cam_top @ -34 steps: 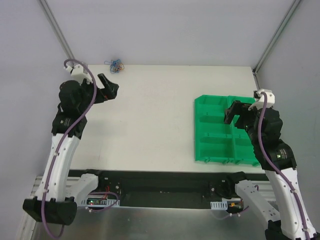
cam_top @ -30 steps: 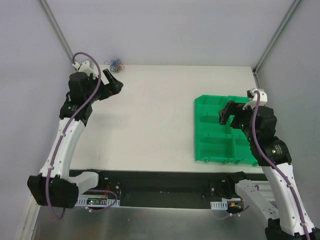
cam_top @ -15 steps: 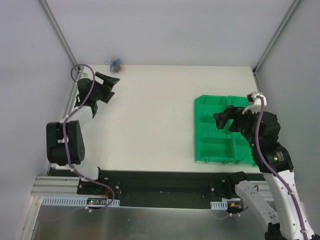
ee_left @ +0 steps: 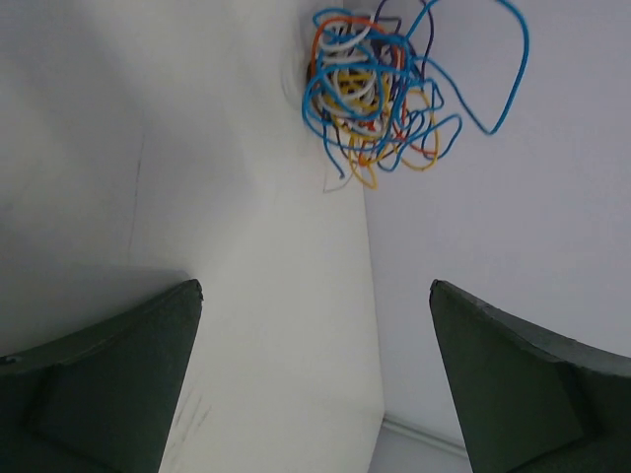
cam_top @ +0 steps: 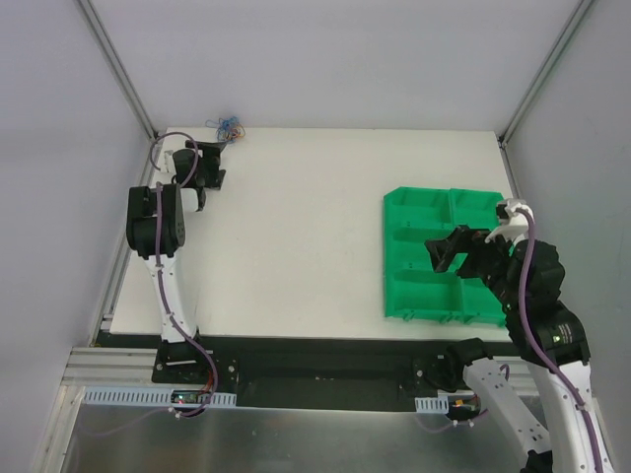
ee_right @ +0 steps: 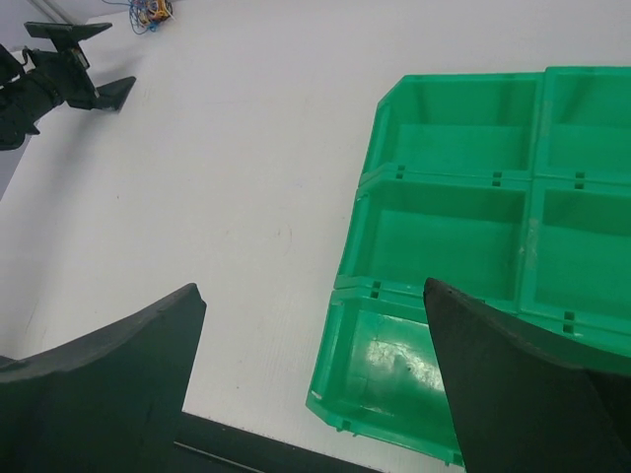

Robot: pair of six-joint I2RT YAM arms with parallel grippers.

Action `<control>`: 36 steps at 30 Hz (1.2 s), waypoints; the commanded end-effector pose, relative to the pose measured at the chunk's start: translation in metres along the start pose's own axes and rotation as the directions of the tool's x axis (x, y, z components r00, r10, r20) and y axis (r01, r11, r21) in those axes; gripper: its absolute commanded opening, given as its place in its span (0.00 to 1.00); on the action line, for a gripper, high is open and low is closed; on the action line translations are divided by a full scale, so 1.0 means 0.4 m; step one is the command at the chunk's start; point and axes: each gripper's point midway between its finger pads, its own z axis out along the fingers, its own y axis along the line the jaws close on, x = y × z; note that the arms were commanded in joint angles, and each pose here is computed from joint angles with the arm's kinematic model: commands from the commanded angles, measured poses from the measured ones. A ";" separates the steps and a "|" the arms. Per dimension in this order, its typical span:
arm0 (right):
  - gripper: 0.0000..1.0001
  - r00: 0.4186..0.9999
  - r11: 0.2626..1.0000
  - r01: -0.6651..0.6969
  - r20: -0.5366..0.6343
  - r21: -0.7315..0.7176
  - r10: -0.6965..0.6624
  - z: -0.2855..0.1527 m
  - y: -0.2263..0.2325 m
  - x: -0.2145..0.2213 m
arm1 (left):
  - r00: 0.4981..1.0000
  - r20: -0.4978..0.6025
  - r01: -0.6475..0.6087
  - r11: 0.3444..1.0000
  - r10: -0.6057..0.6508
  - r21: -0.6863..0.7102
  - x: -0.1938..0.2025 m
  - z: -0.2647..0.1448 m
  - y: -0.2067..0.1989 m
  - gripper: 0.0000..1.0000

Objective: Untangle the cables

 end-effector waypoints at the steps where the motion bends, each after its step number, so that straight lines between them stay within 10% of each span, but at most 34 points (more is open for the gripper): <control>1: 0.96 1.000 1.000 -0.015 0.025 -0.020 0.016 -0.046 0.015 -0.017 | 0.984 0.177 0.006 0.997 -0.019 0.071 -0.089 0.072 -0.050 0.99; 13: 0.96 0.998 0.999 -0.037 -0.058 -0.034 0.035 -0.050 0.019 0.036 | 0.984 0.170 0.038 0.997 -0.049 0.065 -0.084 0.331 -0.056 0.94; 18: 0.96 0.983 0.995 -0.039 -0.184 -0.088 0.022 -0.034 0.038 0.097 | 0.995 0.099 0.013 0.997 -0.021 0.076 -0.060 0.341 -0.064 0.39; 22: 0.96 0.961 0.985 -0.071 -0.274 -0.158 0.025 -0.020 0.066 0.148 | 0.998 0.045 -0.049 0.995 0.045 0.089 -0.033 0.257 -0.077 0.00; 36: 0.96 0.905 0.987 0.011 -0.418 -0.162 -0.079 0.171 0.158 0.245 | 0.934 -0.313 -0.181 0.983 0.174 0.006 0.293 -0.396 0.054 0.00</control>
